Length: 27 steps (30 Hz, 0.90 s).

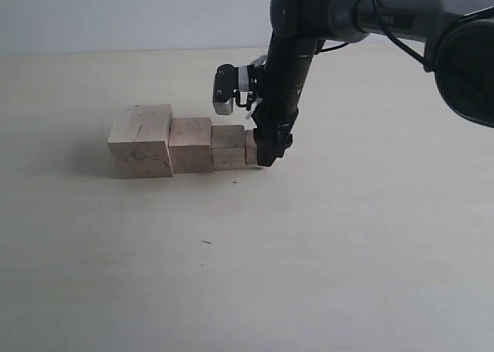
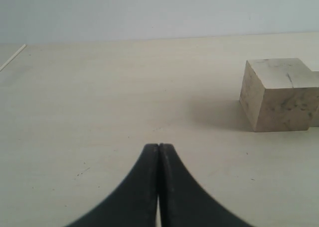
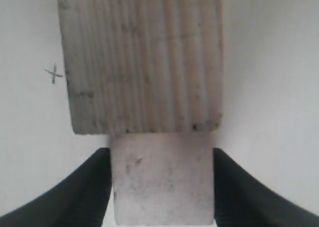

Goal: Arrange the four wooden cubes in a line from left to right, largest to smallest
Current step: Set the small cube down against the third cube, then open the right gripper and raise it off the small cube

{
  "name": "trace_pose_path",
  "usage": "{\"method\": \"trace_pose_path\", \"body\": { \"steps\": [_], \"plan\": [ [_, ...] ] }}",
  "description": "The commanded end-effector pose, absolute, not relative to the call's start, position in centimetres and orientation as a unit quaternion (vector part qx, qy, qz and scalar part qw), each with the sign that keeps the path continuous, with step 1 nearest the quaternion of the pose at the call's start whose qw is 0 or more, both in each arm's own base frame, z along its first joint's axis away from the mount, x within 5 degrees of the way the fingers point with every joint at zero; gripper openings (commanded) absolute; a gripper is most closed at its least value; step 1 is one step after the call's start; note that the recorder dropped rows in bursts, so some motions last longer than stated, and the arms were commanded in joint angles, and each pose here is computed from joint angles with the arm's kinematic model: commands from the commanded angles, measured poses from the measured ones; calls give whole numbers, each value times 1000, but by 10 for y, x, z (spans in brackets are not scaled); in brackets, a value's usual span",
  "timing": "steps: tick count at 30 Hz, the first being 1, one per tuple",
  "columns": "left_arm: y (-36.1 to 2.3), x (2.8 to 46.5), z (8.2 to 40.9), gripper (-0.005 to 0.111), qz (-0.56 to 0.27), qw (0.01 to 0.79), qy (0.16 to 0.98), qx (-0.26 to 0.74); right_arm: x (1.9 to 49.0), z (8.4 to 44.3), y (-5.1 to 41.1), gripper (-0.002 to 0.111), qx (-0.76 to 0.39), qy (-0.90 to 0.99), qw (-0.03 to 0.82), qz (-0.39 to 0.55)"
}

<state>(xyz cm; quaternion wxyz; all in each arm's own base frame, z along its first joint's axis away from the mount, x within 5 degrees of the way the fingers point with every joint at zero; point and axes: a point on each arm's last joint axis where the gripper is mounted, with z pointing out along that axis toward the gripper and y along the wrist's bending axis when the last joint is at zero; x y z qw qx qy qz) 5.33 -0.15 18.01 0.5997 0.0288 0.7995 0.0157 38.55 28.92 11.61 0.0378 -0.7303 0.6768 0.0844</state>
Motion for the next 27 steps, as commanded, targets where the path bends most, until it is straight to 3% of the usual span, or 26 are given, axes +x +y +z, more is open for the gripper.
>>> {"method": "trace_pose_path", "body": {
  "steps": [1, 11, 16, 19, 24, 27],
  "plan": [
    [-2, 53, 181, 0, 16, 606, 795, 31, 385, 120, 291, 63, -723, 684, 39, 89],
    [-2, 53, 181, 0, 16, 606, 795, 31, 383, 170, 279, 65, -679, 731, 47, 42],
    [-2, 53, 181, 0, 16, 606, 795, 31, 382, 181, 278, 59, -614, 786, 54, 41],
    [-2, 53, 181, 0, 16, 606, 795, 31, 382, 184, 277, 45, -567, 820, 56, 45],
    [-2, 53, 181, 0, 16, 606, 795, 31, 381, 190, 277, 10, -540, 838, 60, 47],
    [-2, 53, 181, 0, 16, 606, 795, 31, 382, 192, 275, 0, -513, 855, 60, 48]
  ]
}}
